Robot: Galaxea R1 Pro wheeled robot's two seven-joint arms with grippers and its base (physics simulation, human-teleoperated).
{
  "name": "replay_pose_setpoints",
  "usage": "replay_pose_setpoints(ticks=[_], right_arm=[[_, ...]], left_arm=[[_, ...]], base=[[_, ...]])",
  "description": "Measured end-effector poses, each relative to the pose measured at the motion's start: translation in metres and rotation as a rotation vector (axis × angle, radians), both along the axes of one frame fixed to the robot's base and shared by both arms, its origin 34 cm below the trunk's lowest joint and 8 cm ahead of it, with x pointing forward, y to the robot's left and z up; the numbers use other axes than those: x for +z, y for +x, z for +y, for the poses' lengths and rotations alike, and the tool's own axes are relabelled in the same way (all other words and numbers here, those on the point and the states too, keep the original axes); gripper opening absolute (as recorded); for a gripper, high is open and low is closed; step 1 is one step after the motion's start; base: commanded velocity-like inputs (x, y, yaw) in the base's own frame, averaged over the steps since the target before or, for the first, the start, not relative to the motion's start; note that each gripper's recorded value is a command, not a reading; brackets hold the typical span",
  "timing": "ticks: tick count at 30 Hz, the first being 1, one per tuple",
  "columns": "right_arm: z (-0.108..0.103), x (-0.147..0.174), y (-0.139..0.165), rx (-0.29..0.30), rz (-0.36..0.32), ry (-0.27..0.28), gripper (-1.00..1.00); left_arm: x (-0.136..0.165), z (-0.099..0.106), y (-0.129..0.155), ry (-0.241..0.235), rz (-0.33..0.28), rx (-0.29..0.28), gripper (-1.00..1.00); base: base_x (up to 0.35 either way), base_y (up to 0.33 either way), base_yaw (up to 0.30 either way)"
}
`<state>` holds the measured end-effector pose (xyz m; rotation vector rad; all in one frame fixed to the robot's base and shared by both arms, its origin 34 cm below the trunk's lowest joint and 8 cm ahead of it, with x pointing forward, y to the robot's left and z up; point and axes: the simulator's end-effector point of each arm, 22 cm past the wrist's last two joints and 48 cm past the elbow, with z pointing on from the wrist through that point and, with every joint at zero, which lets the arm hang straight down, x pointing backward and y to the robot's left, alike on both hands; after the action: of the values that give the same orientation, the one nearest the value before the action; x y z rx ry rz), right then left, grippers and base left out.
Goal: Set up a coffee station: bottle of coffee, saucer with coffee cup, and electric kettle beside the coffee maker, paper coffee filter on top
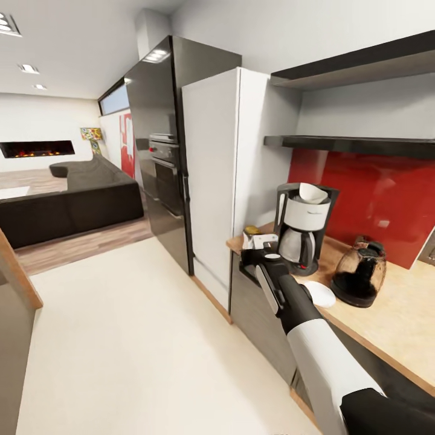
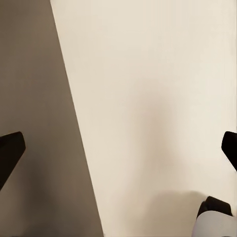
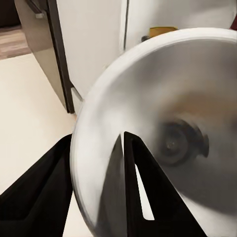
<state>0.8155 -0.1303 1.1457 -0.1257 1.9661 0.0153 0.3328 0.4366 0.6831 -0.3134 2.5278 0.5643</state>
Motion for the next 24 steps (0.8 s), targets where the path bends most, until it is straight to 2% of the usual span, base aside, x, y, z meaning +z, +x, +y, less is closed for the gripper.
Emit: replay_pose_setpoints(ticks=[24], right_arm=[[-0.0005, -0.0037, -0.0003, 0.000, 0.008, -0.002, -1.00]], left_arm=[[0.0000, 0.0000, 0.0000, 0.000, 0.000, 0.000, 1.00]], base=[[0.000, 0.000, -0.268]])
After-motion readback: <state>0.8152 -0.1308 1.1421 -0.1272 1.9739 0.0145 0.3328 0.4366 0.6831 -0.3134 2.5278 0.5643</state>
